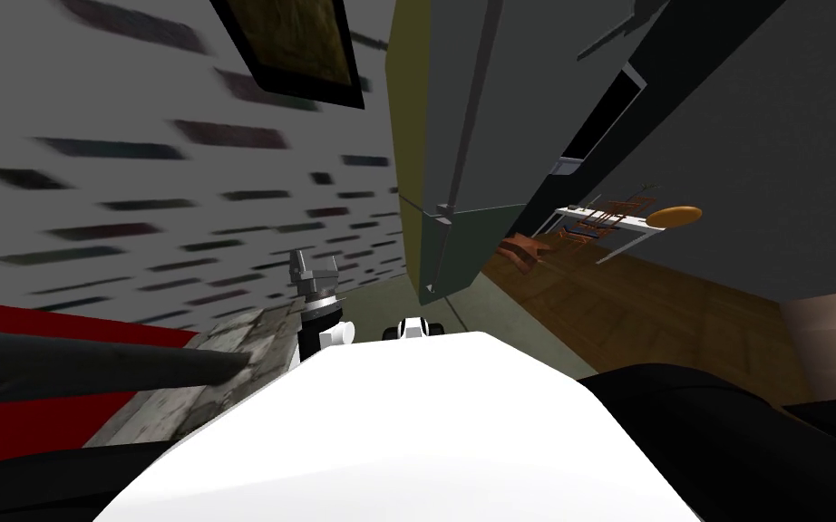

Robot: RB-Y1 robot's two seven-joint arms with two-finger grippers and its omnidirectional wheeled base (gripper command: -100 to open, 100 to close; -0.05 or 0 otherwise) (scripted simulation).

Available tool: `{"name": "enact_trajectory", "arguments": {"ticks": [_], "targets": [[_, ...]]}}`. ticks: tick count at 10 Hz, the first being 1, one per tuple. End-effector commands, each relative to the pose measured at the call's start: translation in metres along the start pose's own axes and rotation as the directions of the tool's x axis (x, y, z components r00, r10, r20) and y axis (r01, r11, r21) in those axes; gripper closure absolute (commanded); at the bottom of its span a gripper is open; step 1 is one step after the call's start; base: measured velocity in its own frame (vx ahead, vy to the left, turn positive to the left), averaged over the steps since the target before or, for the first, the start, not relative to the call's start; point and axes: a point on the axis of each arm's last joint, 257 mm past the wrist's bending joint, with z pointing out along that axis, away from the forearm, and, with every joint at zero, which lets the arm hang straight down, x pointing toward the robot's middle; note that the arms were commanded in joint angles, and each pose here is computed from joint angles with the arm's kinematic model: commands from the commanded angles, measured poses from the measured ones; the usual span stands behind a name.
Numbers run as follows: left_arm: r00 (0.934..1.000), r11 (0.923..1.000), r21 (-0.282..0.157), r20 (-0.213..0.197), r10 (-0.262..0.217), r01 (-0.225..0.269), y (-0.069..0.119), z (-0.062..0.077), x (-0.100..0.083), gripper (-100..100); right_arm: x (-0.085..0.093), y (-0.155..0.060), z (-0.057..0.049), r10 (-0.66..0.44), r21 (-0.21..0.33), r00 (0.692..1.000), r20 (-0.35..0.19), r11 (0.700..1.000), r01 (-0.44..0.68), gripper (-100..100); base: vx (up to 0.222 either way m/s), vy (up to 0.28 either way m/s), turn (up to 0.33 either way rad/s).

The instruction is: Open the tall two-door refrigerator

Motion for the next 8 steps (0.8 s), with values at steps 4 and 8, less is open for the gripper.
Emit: {"name": "enact_trajectory", "arguments": {"ticks": [4, 8], "targets": [[1.0000, 1.0000, 0.000, 0.000, 0.000, 0.000, 0.000, 0.000, 0.000, 0, -0.042, -0.068, -0.005, -0.136, 0.070, 0.991, -0.010, 0.988, 0.136, -100, 0.068, 0.083, -0.033], [1.0000, 1.0000, 0.000, 0.000, 0.000, 0.000, 0.000, 0.000, 0.000, 0, -0.052, -0.083, -0.010, -0.159, 0.077, 0.987, -0.014, 0.984, 0.159, -100, 0.051, 0.043, -0.003]]}}
